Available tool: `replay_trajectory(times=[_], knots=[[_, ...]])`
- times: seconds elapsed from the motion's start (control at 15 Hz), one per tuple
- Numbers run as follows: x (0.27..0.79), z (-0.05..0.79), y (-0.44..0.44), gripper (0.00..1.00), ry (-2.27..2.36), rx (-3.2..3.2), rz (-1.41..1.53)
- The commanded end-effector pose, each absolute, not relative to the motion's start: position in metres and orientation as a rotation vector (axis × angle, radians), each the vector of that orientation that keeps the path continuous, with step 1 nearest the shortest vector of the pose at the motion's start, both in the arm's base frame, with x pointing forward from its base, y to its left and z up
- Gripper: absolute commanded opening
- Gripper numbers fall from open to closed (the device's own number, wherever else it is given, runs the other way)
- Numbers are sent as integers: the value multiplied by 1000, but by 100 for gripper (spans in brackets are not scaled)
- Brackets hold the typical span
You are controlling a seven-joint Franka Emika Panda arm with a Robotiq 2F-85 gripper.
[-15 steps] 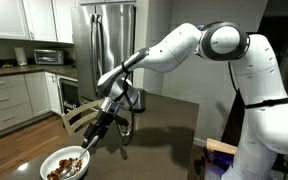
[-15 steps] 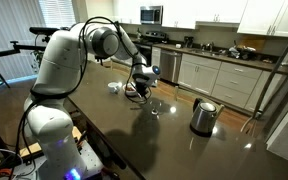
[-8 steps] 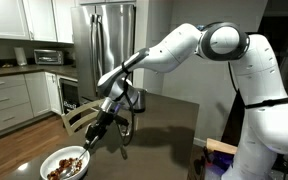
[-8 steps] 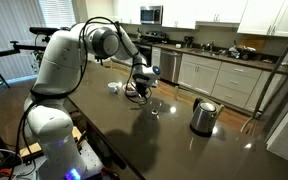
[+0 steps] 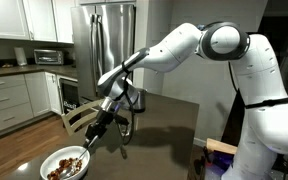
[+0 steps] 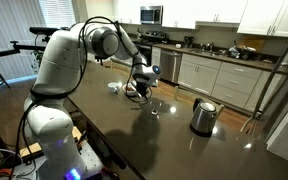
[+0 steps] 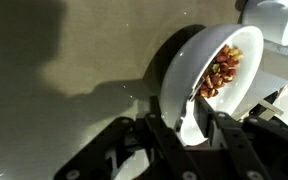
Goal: Scoop a spoonful of things from the bowl and put them in the glass
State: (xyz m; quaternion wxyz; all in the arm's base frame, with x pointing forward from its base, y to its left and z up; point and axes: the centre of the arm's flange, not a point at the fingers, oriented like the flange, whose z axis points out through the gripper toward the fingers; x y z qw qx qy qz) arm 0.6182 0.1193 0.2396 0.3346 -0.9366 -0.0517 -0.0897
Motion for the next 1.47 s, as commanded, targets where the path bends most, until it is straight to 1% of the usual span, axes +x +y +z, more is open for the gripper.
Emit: replay_trajectory(times=[0.0, 0.07, 0.2, 0.27, 0.33, 0.4, 0.47, 0.53, 0.67, 0.73, 0.8, 0.87, 1.0, 1.07, 1.13, 1.2, 1.33, 1.4], knots=[[617, 249, 118, 44, -105, -2454, -250], [617, 250, 118, 46, -103, -2455, -249], [616, 251, 118, 55, -100, -2456, -244], [615, 251, 118, 62, -95, -2453, -241], [614, 251, 117, 66, -87, -2453, -239], [613, 252, 117, 68, -81, -2451, -239], [612, 252, 116, 64, -74, -2450, -238], [611, 252, 116, 64, -69, -2449, -238], [609, 252, 115, 59, -59, -2444, -237], [608, 251, 115, 63, -57, -2444, -235], [607, 251, 114, 84, -54, -2446, -235], [606, 251, 112, 86, -60, -2450, -236], [604, 251, 110, 97, -53, -2451, -234], [603, 250, 110, 99, -51, -2448, -233], [601, 251, 110, 97, -49, -2447, -232], [599, 251, 110, 92, -47, -2448, -231], [595, 250, 110, 79, -41, -2443, -225], [594, 251, 109, 74, -39, -2440, -224]])
